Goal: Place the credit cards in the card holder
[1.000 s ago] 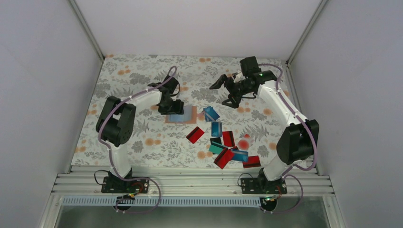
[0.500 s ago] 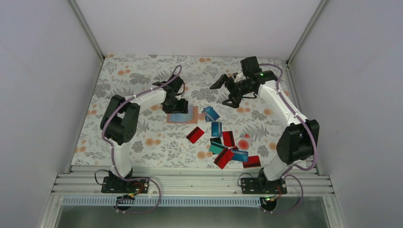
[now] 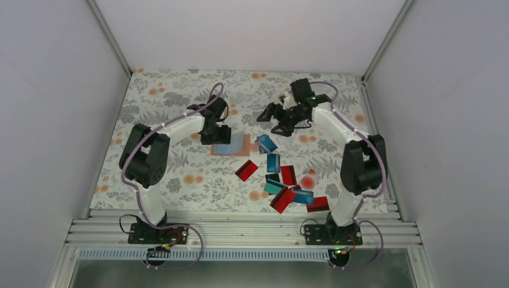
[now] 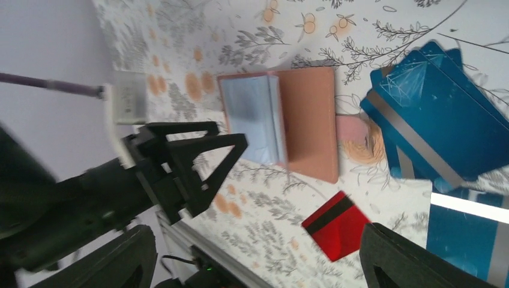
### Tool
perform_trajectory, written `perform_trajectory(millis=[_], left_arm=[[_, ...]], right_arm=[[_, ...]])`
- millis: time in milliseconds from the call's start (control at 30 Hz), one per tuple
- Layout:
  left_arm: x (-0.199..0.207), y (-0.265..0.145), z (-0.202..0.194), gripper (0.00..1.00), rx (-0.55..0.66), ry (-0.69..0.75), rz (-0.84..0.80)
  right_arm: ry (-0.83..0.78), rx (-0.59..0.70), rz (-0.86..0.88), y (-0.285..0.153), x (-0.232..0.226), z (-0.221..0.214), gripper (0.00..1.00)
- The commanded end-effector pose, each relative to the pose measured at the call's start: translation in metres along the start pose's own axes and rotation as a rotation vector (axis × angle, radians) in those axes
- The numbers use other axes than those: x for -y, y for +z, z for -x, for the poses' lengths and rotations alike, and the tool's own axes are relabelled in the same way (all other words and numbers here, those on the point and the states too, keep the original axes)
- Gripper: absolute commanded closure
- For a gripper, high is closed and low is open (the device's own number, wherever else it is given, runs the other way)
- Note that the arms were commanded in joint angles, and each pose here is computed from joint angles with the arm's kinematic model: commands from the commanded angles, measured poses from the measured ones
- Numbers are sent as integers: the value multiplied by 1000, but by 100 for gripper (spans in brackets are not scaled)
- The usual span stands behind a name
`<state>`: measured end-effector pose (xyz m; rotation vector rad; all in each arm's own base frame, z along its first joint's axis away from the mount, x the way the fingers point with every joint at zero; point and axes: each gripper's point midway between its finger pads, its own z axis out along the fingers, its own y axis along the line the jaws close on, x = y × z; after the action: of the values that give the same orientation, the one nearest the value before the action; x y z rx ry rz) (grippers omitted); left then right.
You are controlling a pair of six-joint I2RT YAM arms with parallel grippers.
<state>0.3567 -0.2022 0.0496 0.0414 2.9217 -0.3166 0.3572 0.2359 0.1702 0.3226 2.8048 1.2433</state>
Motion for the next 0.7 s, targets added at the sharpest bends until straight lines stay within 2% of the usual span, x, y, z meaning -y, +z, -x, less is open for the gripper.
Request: perform_trajectory(millis=[0,333,667], left_arm=[[-7,-9,1,31,13,-21,-24],[-3,-6,0,34,1,-9,-89],[-4,3,-1,34,-20,-3,-97]], right_arm=[[-186,-22,-55,41,3,4,17],[-296,-137,-110,107,7,-14,35],[-328,-191,-135,139,16,-15,55]])
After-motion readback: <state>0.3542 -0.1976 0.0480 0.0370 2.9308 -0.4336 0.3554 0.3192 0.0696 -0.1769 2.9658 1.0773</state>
